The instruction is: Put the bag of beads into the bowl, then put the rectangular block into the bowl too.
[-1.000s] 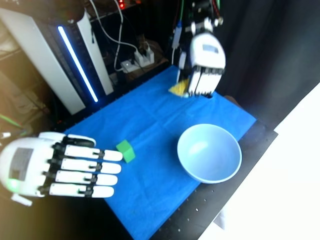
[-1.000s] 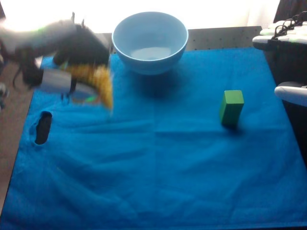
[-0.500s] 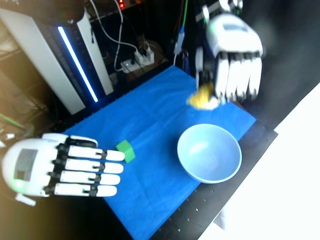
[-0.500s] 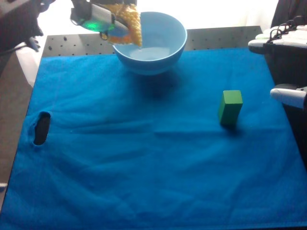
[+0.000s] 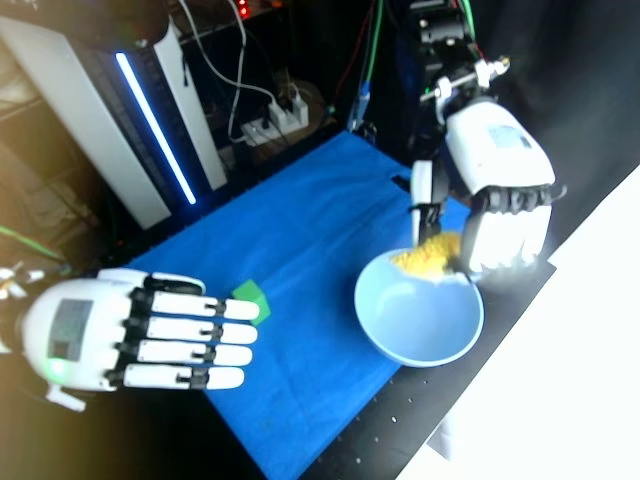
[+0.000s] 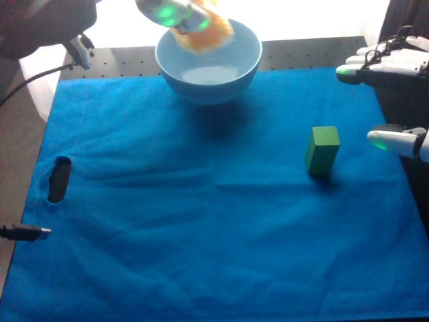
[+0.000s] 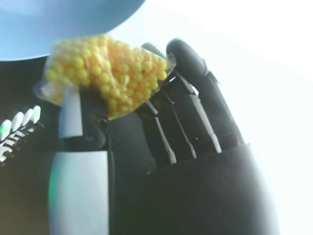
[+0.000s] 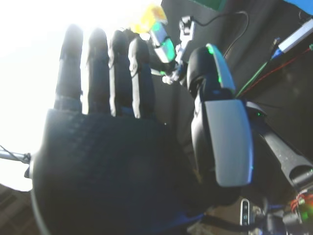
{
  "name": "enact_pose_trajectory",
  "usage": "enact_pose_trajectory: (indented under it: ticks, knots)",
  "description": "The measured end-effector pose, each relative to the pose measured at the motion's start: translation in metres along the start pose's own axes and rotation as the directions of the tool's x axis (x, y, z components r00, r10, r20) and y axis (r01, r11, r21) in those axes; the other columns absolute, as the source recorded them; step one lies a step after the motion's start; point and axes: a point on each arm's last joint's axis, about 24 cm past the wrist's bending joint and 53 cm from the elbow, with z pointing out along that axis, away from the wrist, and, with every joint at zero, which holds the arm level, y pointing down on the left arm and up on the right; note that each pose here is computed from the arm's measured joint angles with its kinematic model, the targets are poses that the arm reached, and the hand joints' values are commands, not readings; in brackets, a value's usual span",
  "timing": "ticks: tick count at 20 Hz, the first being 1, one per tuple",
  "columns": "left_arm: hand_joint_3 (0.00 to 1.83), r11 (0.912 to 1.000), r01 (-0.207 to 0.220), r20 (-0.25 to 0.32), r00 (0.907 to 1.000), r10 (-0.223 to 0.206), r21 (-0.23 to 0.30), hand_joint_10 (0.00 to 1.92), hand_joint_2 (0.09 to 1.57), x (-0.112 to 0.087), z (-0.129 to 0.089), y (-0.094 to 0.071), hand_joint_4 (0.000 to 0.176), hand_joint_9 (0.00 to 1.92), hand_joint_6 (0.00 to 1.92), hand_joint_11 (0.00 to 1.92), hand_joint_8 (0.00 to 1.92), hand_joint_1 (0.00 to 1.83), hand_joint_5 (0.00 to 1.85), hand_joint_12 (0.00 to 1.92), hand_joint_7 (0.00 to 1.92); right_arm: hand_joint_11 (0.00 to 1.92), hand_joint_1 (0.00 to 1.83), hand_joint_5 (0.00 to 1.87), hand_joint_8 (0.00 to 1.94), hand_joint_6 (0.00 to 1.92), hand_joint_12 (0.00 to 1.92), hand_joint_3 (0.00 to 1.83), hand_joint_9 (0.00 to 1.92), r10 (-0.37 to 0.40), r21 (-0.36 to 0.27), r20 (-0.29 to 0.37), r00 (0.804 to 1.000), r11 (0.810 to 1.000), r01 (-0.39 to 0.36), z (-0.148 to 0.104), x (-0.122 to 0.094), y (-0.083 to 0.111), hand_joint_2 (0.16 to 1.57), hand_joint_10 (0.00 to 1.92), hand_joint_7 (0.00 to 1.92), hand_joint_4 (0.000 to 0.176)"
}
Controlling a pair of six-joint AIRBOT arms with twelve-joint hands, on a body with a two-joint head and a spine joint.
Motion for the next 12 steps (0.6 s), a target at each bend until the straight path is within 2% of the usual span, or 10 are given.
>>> enact_pose_trajectory:
  ticks: [2,3,4,5,7,10,11,12]
  knots:
    - [0.00,1.0000,0.002,0.006,1.0000,-0.002,0.009,0.01,1.01,-0.001,0.001,-0.004,0.103,0.46,0.00,0.04,0.00,0.86,0.27,0.77,0.47,0.00,0.75,0.39,0.00,0.00,0.58,0.00,0.26,0.002,-0.006,0.003,1.000,1.000,-0.002,0.001,0.000,0.001,1.24,0.00,0.33,0.000]
    - [0.00,1.0000,0.000,0.003,1.0000,0.000,0.008,0.00,0.99,0.000,0.001,-0.004,0.153,0.29,0.00,0.01,0.00,0.84,0.18,0.53,0.33,0.01,0.75,0.39,0.00,0.00,0.59,0.00,0.28,0.001,-0.006,0.001,1.000,1.000,-0.001,0.001,0.000,0.001,1.24,0.01,0.34,0.000]
    - [0.00,1.0000,-0.001,0.001,1.0000,0.001,0.002,0.00,0.98,-0.001,0.000,-0.001,0.171,0.22,0.00,0.00,0.00,0.83,0.14,0.36,0.24,0.01,0.75,0.40,0.00,0.00,0.59,0.00,0.28,0.001,-0.005,0.000,1.000,1.000,-0.001,0.001,0.001,0.001,1.24,0.01,0.35,0.000]
    - [0.00,1.0000,-0.001,0.001,1.0000,0.001,0.002,0.00,0.98,-0.003,-0.006,0.001,0.175,0.18,0.00,0.00,0.00,0.82,0.14,0.28,0.19,0.01,0.75,0.40,0.00,0.00,0.59,0.00,0.29,0.001,-0.008,0.001,1.000,1.000,-0.001,0.001,0.000,0.002,1.24,0.01,0.35,0.000]
    - [0.00,0.9998,-0.010,0.011,0.9999,0.010,0.017,0.00,0.96,-0.006,-0.025,0.004,0.176,0.13,0.00,0.00,0.01,0.82,0.12,0.25,0.16,0.00,0.73,0.38,0.00,0.00,0.51,0.00,0.26,-0.001,-0.006,0.002,1.000,1.000,0.001,0.001,-0.001,0.002,1.23,0.00,0.33,0.000]
    - [0.00,0.9975,-0.058,-0.005,0.9983,0.058,0.042,0.00,0.94,0.001,-0.065,0.008,0.176,0.09,0.00,0.00,0.00,0.74,0.12,0.23,0.14,0.00,0.69,0.38,0.00,0.00,0.48,0.00,0.26,-0.011,-0.026,0.006,1.000,1.000,0.011,0.005,-0.005,0.008,1.21,0.00,0.33,0.000]
    - [0.00,0.9968,-0.061,-0.003,0.9981,0.062,0.052,0.00,0.93,0.002,-0.072,0.006,0.176,0.08,0.00,0.00,0.00,0.72,0.11,0.20,0.13,0.00,0.69,0.39,0.00,0.00,0.47,0.00,0.25,-0.016,-0.032,0.005,1.000,0.999,0.016,0.006,-0.006,0.011,1.21,0.00,0.33,0.005]
    - [0.00,0.9950,-0.077,0.004,0.9970,0.077,0.063,0.00,0.92,0.002,-0.087,0.007,0.176,0.07,0.00,0.00,0.00,0.70,0.11,0.13,0.14,0.12,0.74,0.37,0.00,0.00,0.38,0.00,0.28,-0.019,-0.040,0.007,1.000,0.999,0.019,0.007,-0.008,0.013,1.20,0.00,0.33,0.015]
